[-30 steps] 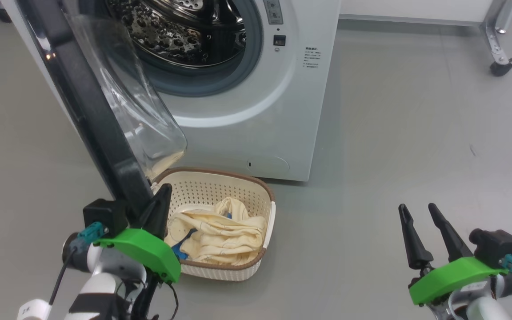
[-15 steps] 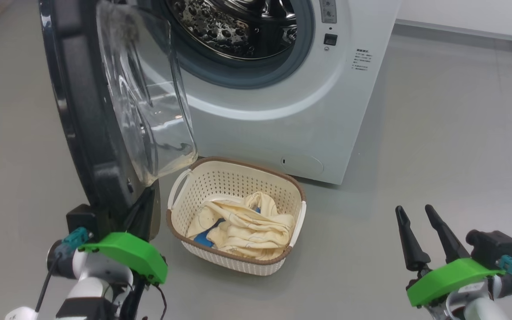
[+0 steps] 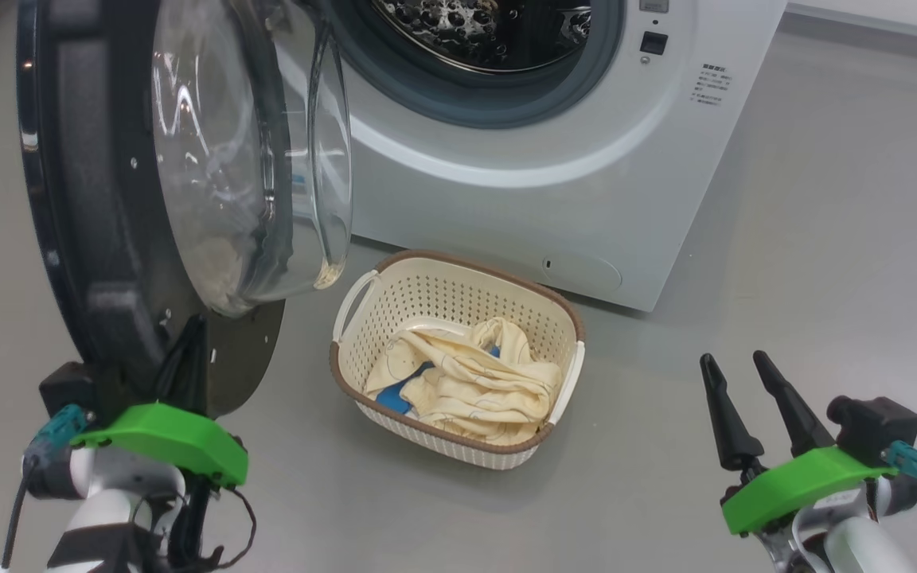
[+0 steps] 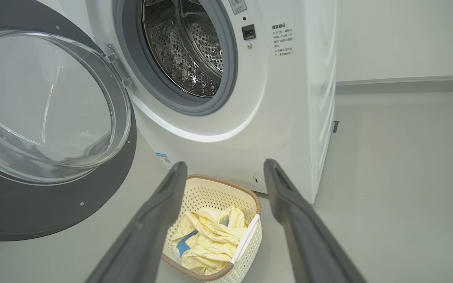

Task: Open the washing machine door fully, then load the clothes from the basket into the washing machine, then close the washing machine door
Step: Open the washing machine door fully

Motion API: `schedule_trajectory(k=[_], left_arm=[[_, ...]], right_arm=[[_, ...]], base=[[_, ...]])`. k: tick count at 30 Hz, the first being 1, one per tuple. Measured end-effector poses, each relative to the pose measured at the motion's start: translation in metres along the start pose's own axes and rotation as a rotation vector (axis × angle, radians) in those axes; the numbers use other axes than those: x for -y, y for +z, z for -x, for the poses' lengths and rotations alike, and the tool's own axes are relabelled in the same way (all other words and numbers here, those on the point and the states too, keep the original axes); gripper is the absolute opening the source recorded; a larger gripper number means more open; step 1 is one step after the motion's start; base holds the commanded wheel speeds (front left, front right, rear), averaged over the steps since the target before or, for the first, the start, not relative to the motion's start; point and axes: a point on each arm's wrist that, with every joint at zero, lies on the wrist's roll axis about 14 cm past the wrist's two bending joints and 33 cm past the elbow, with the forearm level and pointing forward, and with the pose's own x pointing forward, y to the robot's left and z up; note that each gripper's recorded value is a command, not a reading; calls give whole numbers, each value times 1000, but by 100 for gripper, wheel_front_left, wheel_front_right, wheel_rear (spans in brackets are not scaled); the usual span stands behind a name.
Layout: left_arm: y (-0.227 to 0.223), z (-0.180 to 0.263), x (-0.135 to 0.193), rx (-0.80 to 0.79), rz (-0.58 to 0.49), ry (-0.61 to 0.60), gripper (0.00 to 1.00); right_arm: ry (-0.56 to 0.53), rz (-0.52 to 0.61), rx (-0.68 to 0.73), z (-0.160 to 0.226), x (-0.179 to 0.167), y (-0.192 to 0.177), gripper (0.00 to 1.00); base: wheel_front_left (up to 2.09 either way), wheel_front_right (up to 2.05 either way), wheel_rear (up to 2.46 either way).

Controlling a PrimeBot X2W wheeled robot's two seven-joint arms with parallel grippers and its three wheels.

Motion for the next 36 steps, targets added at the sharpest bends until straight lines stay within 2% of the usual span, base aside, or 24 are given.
schedule_trajectory(k=[10, 22, 36], left_arm=[[5, -4, -37, 25, 10, 115, 0], [7, -10, -82, 44, 25, 257, 0], [2, -26, -137, 16, -18, 382, 0]], right_arm=[[35, -3, -38, -15, -1, -14, 100], [33, 20, -88, -30, 23, -32, 100], [41, 52, -165, -49, 48, -54, 100]], base=[[0, 0, 0], [0, 0, 0], [0, 0, 0]])
